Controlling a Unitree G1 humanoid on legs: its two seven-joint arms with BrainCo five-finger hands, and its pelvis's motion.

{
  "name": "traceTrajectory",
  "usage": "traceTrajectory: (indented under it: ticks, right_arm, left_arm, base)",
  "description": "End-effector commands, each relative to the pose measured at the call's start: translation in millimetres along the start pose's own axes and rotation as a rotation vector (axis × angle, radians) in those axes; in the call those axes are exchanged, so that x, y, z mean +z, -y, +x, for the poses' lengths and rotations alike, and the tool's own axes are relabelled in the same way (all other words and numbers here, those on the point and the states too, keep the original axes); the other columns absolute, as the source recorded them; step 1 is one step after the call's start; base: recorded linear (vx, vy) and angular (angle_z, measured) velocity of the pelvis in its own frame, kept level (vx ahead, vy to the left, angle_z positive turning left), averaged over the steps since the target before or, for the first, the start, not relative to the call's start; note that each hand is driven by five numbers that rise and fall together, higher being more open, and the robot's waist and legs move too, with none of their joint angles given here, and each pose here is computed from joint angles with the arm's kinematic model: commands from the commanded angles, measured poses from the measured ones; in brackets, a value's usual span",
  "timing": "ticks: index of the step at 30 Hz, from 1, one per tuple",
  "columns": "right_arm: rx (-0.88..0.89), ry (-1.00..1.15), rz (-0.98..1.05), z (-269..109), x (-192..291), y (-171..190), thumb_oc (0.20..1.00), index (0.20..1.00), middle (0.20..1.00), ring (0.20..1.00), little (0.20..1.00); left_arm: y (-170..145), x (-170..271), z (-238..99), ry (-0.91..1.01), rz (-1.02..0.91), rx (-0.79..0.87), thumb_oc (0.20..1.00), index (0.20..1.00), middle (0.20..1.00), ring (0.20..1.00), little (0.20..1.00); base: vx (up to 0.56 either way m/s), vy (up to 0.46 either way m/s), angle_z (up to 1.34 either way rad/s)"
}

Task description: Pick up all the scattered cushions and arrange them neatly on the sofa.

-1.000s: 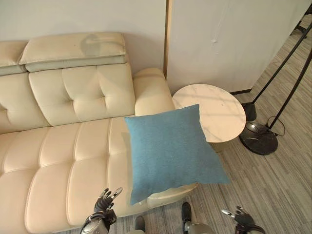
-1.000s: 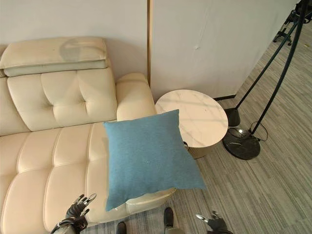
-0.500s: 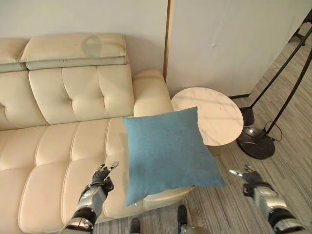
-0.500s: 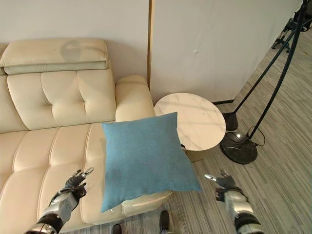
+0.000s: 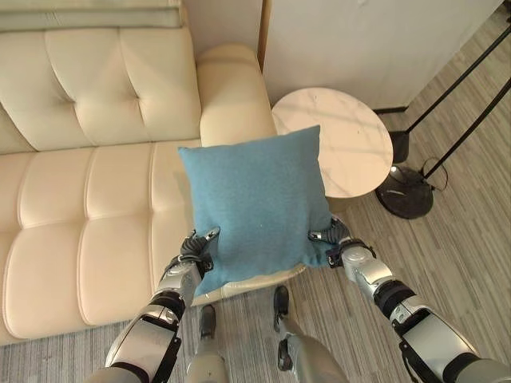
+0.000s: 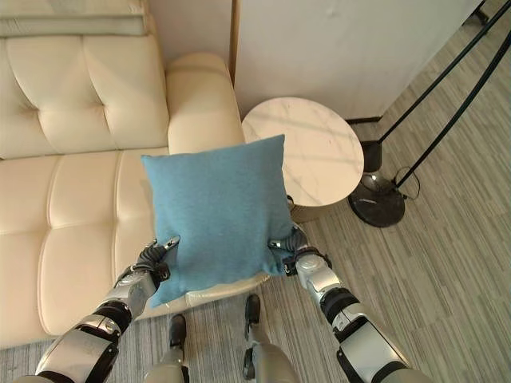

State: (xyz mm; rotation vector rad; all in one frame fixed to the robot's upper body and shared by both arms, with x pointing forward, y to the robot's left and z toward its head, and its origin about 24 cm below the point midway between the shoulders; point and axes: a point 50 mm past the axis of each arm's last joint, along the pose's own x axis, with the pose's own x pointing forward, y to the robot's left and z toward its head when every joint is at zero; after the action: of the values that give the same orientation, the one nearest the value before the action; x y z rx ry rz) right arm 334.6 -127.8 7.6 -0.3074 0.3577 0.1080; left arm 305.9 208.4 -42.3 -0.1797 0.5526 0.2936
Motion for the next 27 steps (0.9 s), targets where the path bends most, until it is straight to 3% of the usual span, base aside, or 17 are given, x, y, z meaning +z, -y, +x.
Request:
traceTrajectory:
  ticks: [1,3,4,5,6,7,8,9,12,27]
  right_arm:
    - [0.206,0.302,0.034,-9.5,76.6,-52.1,1.000,1.000,1.000,1.000,1.000]
    - [0.240,0.319,0.068,-17.6,70.9,-52.7,1.000,1.000,1.000,1.000,1.000]
    - [0.257,0.283,0.213,-25.4,50.4,-48.2,1.000,1.000,1.000,1.000,1.000]
    - [0.257,0.283,0.214,-25.4,50.4,-48.2,1.000,1.000,1.000,1.000,1.000]
    - [0.241,0.210,0.496,-32.8,20.3,-47.1,1.000,1.000,1.000,1.000,1.000]
    - [0.241,0.210,0.496,-32.8,20.3,-47.1,1.000,1.000,1.000,1.000,1.000]
    - [0.233,0.186,0.565,-34.8,11.1,-49.1,0.489,0.489,0.489,0.489,0.489]
    - [0.221,0.170,0.613,-35.2,6.3,-49.8,0.200,0.200,0.200,0.200,0.200]
    - [0.204,0.167,0.710,-36.9,1.8,-50.8,0.200,0.200,0.200,0.200,0.200]
    - [0.143,0.215,0.613,-37.6,5.1,-40.2,0.200,0.200,0.200,0.200,0.200]
  left_arm:
    - [80.9,25.0,-7.9,0.092,0.025,-0.256,1.000,1.000,1.000,1.000,1.000]
    - [95.9,21.3,-16.7,0.104,0.001,-0.347,0.865,0.865,0.865,0.865,0.865]
    - [107.3,11.6,-26.1,0.090,-0.056,-0.429,0.351,0.351,0.351,0.351,0.351]
    - [107.3,11.6,-26.2,0.090,-0.056,-0.429,0.300,0.300,0.300,0.300,0.300]
    - [116.3,1.4,-36.7,0.068,-0.184,-0.498,0.200,0.200,0.200,0.200,0.200]
    - [116.3,1.5,-36.7,0.068,-0.184,-0.497,0.200,0.200,0.200,0.200,0.200]
    - [118.7,-1.9,-40.1,0.062,-0.229,-0.509,0.200,0.200,0.200,0.200,0.200]
    - [120.9,-1.5,-42.2,0.062,-0.269,-0.519,0.200,0.200,0.200,0.200,0.200]
    - [130.1,2.2,-52.4,0.085,-0.366,-0.572,0.200,0.200,0.200,0.200,0.200]
    - [130.2,14.6,-72.1,0.218,-0.280,-0.656,0.200,0.200,0.200,0.200,0.200]
  base:
    - [0.01,-0.004,-0.06]
    - [0.00,0.000,0.00]
    - [0.00,0.000,0.00]
    - [0.02,0.004,0.05]
    - [0.00,0.005,0.05]
    - [0.01,0.003,0.04]
    - [0.00,0.000,0.00]
    - [0.00,0.000,0.00]
    - [0.00,0.007,0.05]
    - [0.00,0.009,0.04]
